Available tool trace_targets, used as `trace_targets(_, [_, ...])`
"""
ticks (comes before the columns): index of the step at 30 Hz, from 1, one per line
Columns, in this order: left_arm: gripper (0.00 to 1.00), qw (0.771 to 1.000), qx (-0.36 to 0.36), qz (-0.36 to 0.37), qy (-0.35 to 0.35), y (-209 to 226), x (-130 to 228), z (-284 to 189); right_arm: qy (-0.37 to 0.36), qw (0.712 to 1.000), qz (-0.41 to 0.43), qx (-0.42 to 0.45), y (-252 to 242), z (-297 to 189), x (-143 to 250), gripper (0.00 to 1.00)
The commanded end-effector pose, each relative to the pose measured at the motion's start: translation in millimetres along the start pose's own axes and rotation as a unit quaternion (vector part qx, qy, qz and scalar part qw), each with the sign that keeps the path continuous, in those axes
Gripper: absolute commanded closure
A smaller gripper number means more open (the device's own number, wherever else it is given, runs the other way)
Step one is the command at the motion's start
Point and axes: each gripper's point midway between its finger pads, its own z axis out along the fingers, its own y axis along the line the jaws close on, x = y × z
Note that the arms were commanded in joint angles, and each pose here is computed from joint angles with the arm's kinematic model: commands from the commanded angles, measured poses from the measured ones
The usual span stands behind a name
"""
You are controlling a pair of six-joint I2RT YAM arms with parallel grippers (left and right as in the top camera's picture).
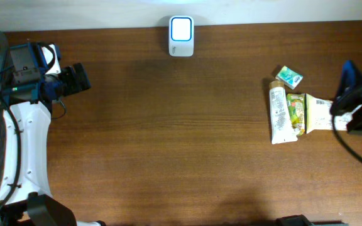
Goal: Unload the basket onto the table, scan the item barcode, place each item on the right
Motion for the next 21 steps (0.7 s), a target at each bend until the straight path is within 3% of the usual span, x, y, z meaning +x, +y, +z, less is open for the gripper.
trace_targets(1, [0.01,1.000,-0.002,0.007,-0.002,1,-1,-1,-0.033,0.995,-0.049,-0.078,24,-2,28,0.02])
trace_targets(7, [0.01,1.000,-0.002,0.007,-0.002,1,-1,-1,-0.082,0.989,-0.048,-0.110,33,12,103,0.01])
trace_targets(13, [0.01,1.000,-0.002,0.007,-0.002,1,-1,-1,-0.185,0.973,-0.050,-0.127,39,27,167,0.01])
trace_targets(18, [0.01,1.000,-0.002,0.007,-0.002,1,-1,-1,-0.148,0.980,-0.055,-0.121,33,40,242,0.01])
trace_targets(21, [0.01,1.000,-0.002,0.007,-0.002,1,-1,-1,-0.146,0.980,-0.058,-0.122,31,38,264,0.01])
